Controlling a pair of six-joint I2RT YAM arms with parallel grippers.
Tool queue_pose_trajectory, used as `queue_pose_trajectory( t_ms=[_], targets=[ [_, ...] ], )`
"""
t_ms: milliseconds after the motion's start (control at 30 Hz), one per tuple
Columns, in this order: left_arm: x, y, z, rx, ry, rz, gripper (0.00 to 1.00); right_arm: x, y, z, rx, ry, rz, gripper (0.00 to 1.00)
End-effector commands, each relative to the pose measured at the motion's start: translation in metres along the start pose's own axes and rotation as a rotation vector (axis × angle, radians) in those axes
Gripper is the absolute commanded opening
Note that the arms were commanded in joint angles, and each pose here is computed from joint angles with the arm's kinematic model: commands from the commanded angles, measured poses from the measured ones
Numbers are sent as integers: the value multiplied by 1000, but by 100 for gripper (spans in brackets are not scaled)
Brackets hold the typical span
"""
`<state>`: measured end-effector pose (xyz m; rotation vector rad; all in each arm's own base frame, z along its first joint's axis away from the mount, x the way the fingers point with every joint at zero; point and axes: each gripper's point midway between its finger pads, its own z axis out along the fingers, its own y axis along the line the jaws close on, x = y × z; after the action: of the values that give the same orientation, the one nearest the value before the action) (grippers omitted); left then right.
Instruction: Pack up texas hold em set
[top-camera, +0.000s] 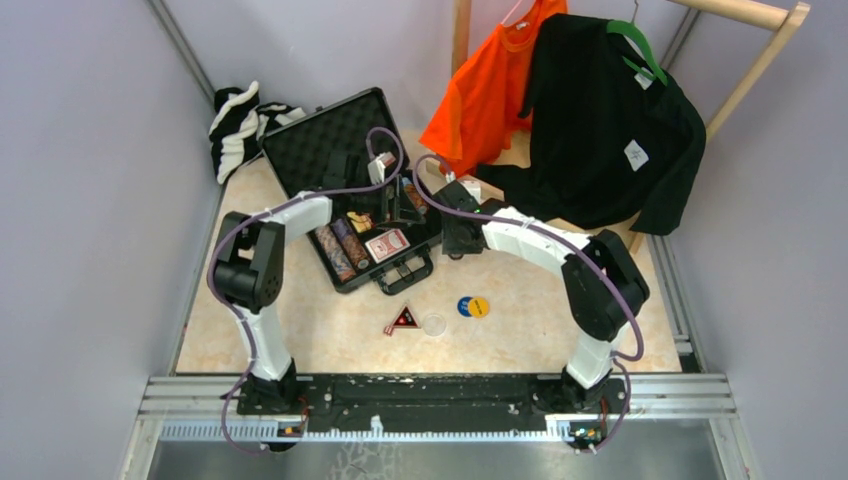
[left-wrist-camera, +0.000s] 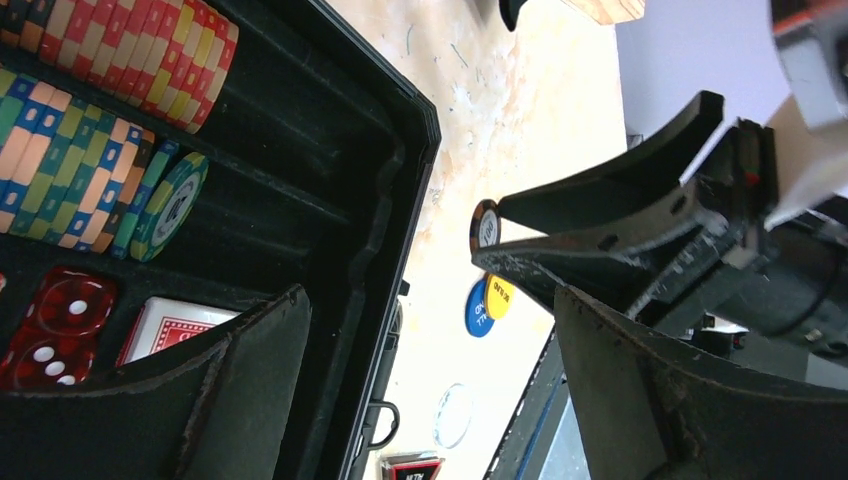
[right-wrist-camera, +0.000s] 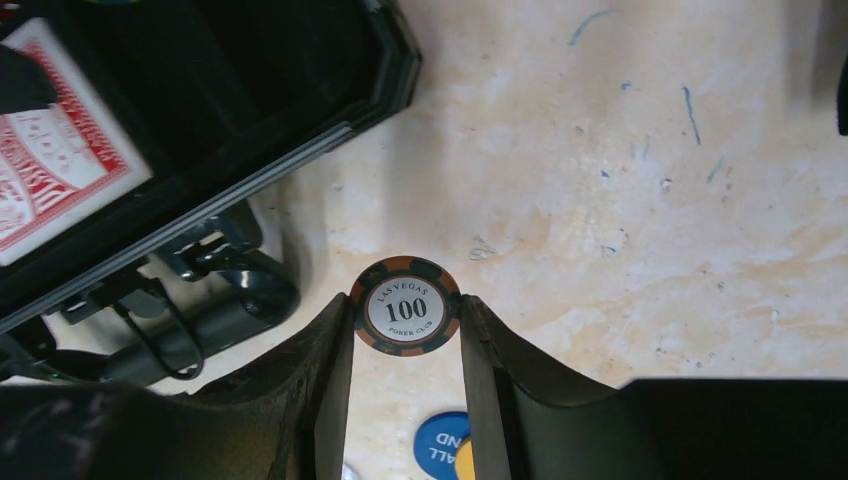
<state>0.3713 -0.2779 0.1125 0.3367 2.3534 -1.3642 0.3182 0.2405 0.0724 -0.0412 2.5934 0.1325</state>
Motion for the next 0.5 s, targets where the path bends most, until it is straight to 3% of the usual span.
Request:
queue_pose_trajectory(
  t_ms=[0,467],
  targets=[
    [7,-10,7,35,60,-4,96,-21,27,-16,-52,-63,-34,39],
    [26,-25,13,176,186,-49,91,-26,63,-35,-118,-101,-112,39]
  ],
)
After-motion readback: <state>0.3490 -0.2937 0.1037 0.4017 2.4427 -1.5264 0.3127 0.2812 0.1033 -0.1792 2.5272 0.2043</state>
